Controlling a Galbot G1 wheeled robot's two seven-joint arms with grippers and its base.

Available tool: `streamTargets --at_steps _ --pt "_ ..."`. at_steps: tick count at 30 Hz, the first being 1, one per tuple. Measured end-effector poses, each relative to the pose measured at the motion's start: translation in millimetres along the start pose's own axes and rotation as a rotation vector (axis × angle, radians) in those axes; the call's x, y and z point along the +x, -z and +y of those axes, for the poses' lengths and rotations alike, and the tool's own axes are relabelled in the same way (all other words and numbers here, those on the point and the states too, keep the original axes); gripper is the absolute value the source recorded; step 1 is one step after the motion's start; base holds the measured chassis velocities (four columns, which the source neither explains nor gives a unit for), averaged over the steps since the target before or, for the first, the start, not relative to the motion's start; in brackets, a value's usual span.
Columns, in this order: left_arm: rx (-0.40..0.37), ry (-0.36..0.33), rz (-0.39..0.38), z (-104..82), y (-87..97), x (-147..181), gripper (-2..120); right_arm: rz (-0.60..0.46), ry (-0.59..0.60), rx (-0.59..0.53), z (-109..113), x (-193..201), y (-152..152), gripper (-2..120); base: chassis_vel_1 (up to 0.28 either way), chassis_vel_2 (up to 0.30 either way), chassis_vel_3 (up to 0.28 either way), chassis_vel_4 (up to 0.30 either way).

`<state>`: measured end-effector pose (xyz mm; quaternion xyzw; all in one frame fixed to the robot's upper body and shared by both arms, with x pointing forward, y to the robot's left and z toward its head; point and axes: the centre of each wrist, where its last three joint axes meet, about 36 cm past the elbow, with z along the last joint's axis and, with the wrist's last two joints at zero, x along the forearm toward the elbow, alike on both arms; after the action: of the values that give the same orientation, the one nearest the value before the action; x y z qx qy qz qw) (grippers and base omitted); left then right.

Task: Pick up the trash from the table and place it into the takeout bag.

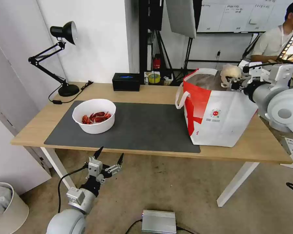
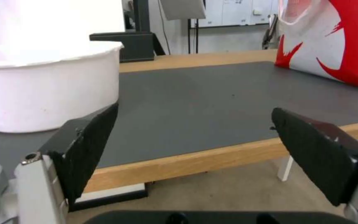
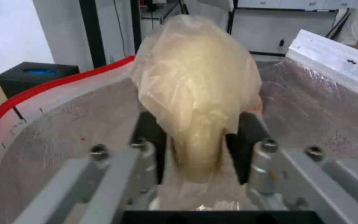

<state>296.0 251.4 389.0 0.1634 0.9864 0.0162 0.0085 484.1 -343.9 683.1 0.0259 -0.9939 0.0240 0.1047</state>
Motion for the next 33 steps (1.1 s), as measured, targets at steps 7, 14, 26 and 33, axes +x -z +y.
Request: streamTargets --at_steps 7,14,26,33 --pt "0.003 -0.004 -0.004 -1.9 0.3 -2 100 0.005 -0.002 -0.004 -1 2 -4 63 0.0 0.0 0.0 0.0" --pt "0.002 -0.001 -0.004 -1.2 0.5 -1 100 0.018 0.006 -0.007 1 4 -10 87 0.0 0.0 0.0 0.0" --pt "-0.001 0.006 -0.016 -0.1 3.4 -4 100 -0.067 0.086 -0.039 9 10 -10 100 0.0 0.0 0.0 0.0" --pt "-0.005 0.01 -0.016 1.7 3.6 -4 100 -0.276 0.241 -0.068 44 17 -28 100 0.0 0.0 0.0 0.0"
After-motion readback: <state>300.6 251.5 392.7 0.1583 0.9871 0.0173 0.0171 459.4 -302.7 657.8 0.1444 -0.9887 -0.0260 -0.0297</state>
